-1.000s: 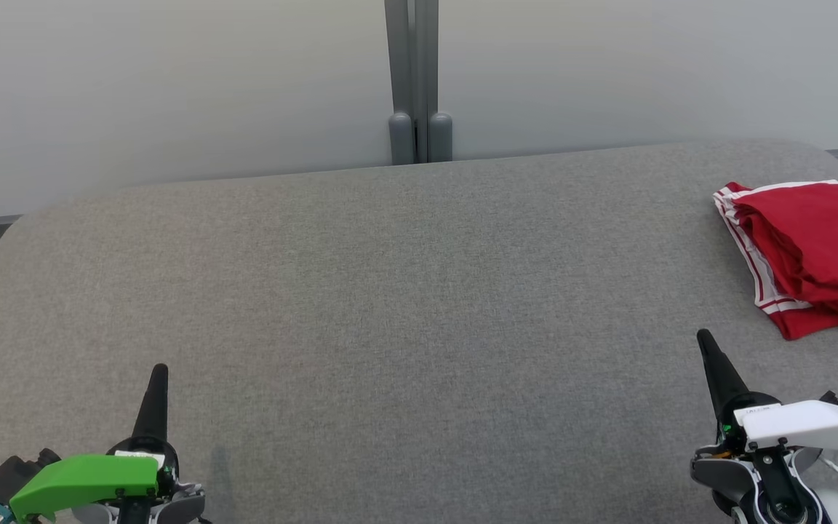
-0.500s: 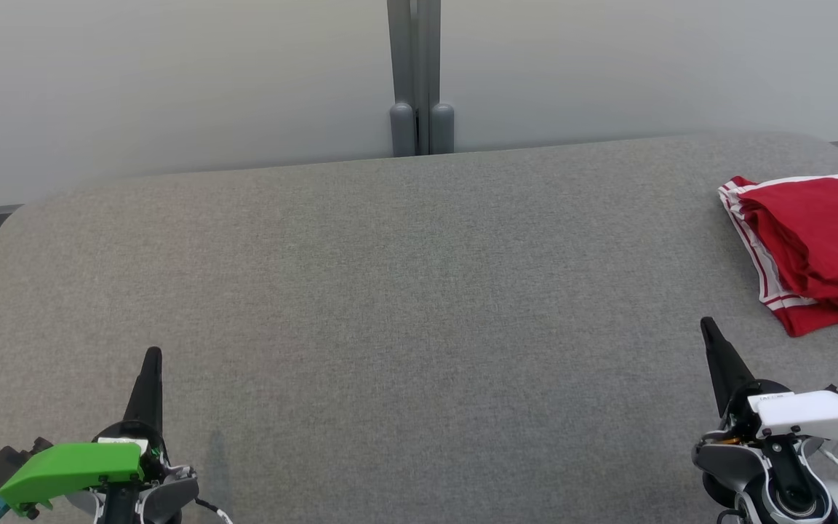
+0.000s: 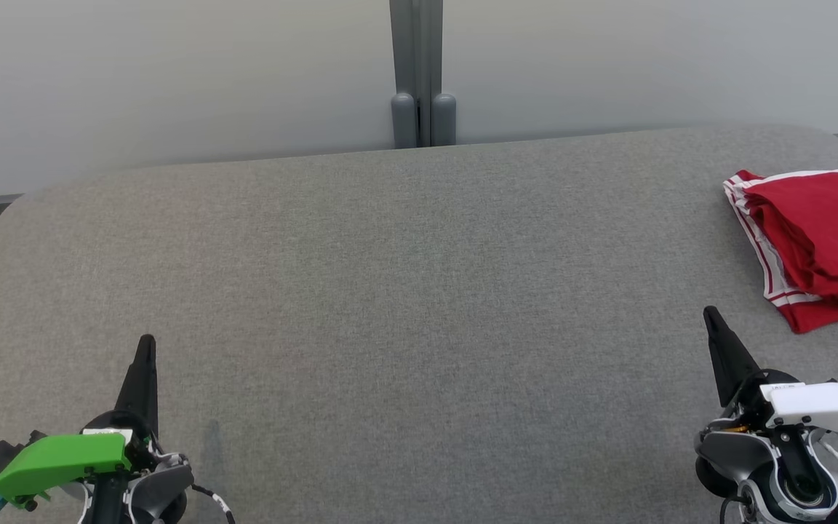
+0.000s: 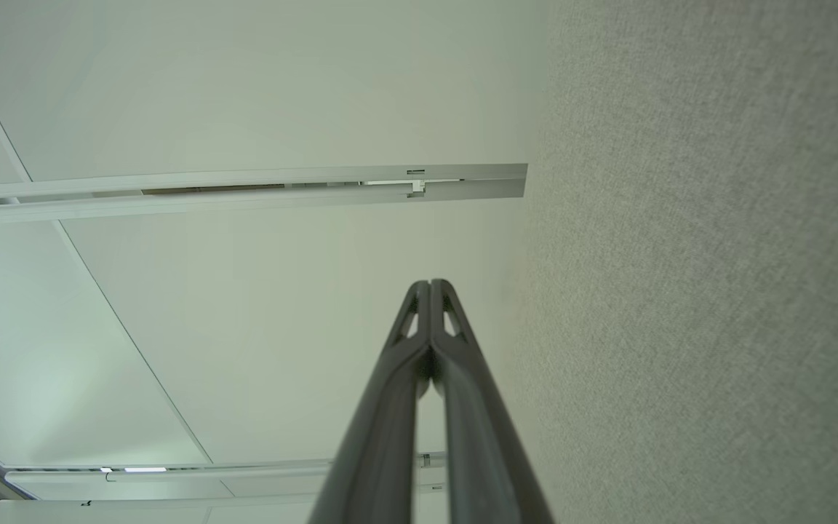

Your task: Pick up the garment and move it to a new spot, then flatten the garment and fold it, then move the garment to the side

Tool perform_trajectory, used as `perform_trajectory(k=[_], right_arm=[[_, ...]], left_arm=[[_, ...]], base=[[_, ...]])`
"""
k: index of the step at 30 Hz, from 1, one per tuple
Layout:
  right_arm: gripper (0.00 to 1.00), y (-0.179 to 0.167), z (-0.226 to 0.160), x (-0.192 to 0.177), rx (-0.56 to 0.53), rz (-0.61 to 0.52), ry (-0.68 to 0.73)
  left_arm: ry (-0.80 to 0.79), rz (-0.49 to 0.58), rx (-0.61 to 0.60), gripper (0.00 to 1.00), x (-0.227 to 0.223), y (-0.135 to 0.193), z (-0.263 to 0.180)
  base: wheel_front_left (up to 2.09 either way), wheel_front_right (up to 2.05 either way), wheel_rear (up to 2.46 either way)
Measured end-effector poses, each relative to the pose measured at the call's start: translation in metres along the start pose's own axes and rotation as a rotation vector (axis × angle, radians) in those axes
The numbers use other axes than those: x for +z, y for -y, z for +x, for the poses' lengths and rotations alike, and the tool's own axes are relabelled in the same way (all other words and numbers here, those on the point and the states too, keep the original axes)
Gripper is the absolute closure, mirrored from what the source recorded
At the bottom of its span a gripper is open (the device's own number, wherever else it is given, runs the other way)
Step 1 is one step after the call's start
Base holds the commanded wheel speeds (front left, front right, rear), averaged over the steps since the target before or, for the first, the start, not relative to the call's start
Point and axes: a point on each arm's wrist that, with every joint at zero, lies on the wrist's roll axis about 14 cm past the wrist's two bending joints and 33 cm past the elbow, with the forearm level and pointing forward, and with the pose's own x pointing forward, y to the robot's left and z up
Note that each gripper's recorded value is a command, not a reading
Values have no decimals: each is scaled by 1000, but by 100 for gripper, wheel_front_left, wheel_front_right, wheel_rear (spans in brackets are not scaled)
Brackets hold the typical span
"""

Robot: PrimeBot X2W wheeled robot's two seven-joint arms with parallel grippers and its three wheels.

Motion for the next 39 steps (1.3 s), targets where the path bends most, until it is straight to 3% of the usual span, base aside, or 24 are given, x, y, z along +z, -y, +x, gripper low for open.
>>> perform_trajectory(k=[39], right_arm=[[100, -1, 1, 0, 3, 4, 0]], left_arm=[[0, -5, -4, 100, 0, 1, 1]], base=[[0, 0, 0]])
